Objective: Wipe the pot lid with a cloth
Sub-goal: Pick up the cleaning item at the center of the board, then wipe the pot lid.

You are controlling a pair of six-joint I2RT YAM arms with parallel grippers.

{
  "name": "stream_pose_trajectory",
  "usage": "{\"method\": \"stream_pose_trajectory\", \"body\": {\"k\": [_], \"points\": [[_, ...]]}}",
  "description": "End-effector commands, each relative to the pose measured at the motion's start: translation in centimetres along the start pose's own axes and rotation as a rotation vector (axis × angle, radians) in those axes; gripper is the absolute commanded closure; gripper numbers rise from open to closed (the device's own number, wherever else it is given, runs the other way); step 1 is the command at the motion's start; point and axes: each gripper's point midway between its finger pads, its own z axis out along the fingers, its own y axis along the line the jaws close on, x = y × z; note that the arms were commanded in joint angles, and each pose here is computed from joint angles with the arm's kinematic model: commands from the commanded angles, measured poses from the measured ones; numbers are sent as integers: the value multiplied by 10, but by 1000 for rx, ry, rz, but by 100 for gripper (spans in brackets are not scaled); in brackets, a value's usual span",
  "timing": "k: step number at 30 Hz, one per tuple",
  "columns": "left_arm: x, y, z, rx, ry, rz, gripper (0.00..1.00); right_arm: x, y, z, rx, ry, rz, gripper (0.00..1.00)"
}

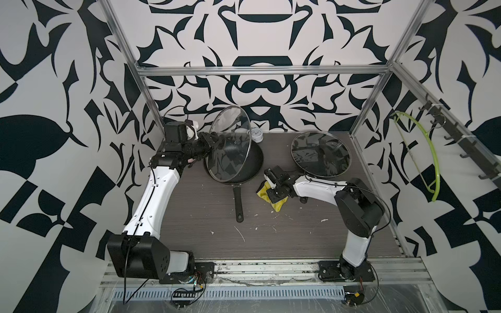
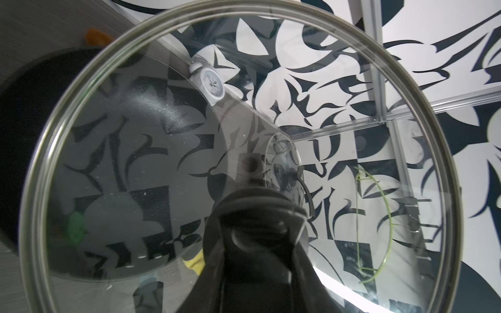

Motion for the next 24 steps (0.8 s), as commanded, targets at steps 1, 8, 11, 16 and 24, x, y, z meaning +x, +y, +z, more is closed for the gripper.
{"method": "stream_pose_trajectory", "body": {"k": [1, 8, 11, 16, 24], "points": [[-9, -58, -4, 262, 24, 67, 100, -27, 13, -40, -85, -171, 2, 100], [3, -66, 23, 401, 165, -41, 100, -70, 12, -125, -119, -479, -2, 100], [15, -78, 35, 473, 234, -55, 100, -88, 14, -165, -150, -613, 2, 100], [33, -96, 52, 553, 316, -64, 100, -119, 29, -213, -321, -786, 52, 100], [55, -125, 63, 682, 407, -88, 100, -158, 45, -216, -543, -817, 145, 100]]}}
